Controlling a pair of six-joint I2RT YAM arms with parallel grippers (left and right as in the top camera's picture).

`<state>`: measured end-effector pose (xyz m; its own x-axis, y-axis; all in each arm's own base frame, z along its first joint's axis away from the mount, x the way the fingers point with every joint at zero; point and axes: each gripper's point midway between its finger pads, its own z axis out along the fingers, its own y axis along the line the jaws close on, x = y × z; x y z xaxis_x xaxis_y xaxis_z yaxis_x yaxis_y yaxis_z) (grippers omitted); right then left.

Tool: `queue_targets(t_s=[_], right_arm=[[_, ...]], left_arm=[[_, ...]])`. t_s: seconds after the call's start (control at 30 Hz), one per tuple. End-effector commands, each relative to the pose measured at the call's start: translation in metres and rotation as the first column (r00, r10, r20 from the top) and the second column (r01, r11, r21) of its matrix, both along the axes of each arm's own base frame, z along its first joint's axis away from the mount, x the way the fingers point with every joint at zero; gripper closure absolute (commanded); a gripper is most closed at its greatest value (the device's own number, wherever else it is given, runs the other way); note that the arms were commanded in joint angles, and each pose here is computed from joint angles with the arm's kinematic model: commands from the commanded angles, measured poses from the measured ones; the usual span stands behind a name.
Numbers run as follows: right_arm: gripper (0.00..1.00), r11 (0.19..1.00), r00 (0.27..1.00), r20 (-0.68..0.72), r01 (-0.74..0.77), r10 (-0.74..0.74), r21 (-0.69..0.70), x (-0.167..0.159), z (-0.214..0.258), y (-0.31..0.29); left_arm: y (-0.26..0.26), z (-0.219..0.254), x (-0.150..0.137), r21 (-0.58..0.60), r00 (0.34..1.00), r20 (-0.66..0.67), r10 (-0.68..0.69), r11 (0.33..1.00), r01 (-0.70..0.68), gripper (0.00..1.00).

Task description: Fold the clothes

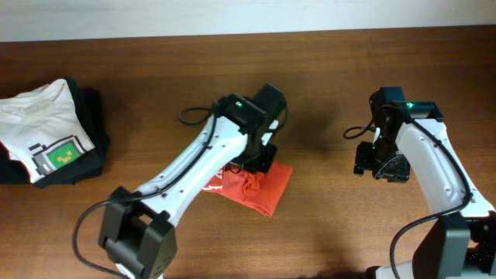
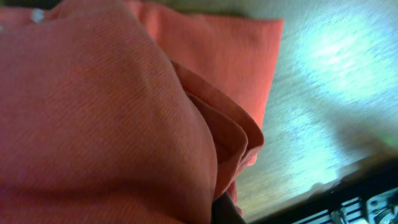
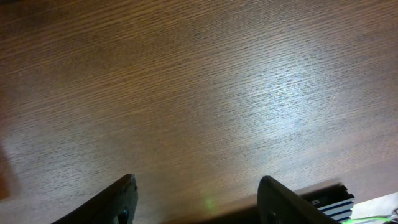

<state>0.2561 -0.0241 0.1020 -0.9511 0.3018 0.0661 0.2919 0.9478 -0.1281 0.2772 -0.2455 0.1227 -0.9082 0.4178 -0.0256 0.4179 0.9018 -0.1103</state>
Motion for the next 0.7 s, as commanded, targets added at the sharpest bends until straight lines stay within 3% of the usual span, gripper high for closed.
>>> queue_targets(t_s=[0.0,0.13,0.2,0.27,0.33,0.4,0.47,0.53,0.6,0.67], right_arm=[[0.34,1.000,1.000,0.010,0.003,-0.003,-0.012,0.002,0.003,-0.003],[0.34,1.000,1.000,0.011,0.003,-0.003,-0.012,0.002,0.003,-0.003],[0.34,1.000,1.000,0.012,0.004,-0.003,-0.012,0.003,0.003,-0.003],[0.30,1.000,1.000,0.013,0.004,-0.004,-0.009,0.003,0.003,-0.003],[0.26,1.000,1.000,0.012,0.004,-0.004,0.000,0.002,0.003,-0.001],[0.22,1.000,1.000,0.016,0.005,-0.006,0.030,0.003,0.002,0.004],[0.21,0.956,0.987,0.066,-0.157,0.145,0.249,0.010,0.003,0.043],[0.21,0.843,0.951,0.170,-0.308,0.258,0.442,0.016,0.012,0.088],[0.21,0.730,0.904,0.275,-0.427,0.328,0.533,0.021,0.023,0.126],[0.21,0.667,0.845,0.360,-0.533,0.395,0.521,0.029,0.026,0.159]], left_arm=[[0.000,-0.012,-0.006,0.035,0.999,-0.049,0.001,0.999,0.001,0.99],[-0.008,-0.017,-0.017,0.007,0.993,-0.117,-0.005,1.000,0.006,0.95],[-0.032,-0.013,-0.029,-0.112,0.985,-0.158,-0.074,0.992,0.056,0.62],[-0.050,-0.009,-0.034,-0.195,0.976,-0.149,-0.156,0.973,0.126,0.51],[-0.045,-0.002,-0.030,-0.199,0.971,-0.125,-0.205,0.964,0.178,0.50],[-0.026,0.017,-0.010,-0.152,0.982,-0.052,-0.180,0.974,0.170,0.50],[0.000,0.051,0.022,-0.123,0.991,0.078,-0.105,0.986,0.114,0.50],[0.043,0.089,0.061,-0.169,0.978,0.197,0.061,0.985,-0.028,0.50],[0.082,0.094,0.085,-0.196,0.956,0.206,0.208,0.966,-0.168,0.46],[0.106,0.082,0.100,-0.226,0.943,0.168,0.286,0.943,-0.245,0.43]])
